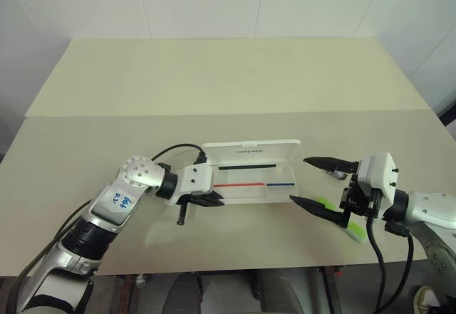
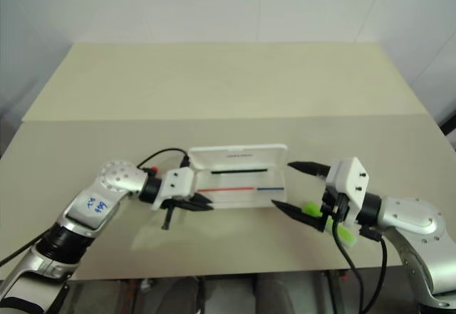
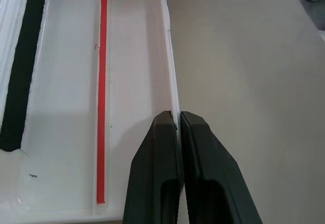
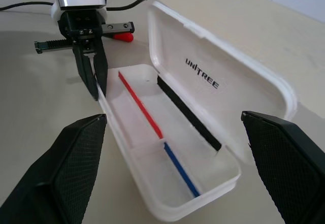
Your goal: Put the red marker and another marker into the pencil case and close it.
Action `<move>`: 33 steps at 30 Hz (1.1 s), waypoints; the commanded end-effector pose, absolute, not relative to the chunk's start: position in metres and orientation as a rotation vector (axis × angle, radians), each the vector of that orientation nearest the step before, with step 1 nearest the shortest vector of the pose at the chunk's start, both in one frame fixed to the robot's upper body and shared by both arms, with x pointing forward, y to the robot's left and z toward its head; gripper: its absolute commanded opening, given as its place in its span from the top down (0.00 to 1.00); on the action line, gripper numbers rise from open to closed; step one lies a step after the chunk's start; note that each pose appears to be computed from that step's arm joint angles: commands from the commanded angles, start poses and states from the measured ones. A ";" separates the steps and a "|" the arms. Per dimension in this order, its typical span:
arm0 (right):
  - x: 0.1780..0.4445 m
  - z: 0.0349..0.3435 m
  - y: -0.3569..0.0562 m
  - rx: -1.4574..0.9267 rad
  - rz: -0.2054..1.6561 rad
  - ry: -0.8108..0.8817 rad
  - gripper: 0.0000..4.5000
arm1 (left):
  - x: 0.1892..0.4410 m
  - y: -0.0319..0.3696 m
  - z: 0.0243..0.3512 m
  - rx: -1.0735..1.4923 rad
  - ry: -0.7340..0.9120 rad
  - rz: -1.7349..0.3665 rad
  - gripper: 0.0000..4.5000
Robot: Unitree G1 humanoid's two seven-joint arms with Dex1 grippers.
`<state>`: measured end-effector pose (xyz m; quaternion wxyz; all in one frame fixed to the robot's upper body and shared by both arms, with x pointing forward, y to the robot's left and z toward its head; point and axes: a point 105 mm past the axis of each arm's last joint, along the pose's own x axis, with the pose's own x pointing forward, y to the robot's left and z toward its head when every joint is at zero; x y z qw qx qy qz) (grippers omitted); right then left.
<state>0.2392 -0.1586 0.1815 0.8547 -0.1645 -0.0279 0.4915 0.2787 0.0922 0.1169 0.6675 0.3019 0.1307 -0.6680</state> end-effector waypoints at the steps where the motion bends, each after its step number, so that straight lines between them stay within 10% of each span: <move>1: 0.234 0.191 -0.155 -0.349 1.031 -0.107 0.00 | 0.272 0.097 0.115 0.704 0.322 -1.522 1.00; 20: 0.236 0.193 -0.150 -0.333 1.023 -0.127 0.00 | 0.270 0.098 0.113 0.638 0.412 -1.428 1.00; 24: 0.237 0.192 -0.149 -0.329 1.026 -0.129 0.00 | 0.266 0.096 0.117 0.628 0.388 -1.450 0.68; 33: 0.242 0.191 -0.146 -0.321 1.042 -0.137 0.00 | 0.265 0.101 0.139 0.582 0.332 -1.445 0.68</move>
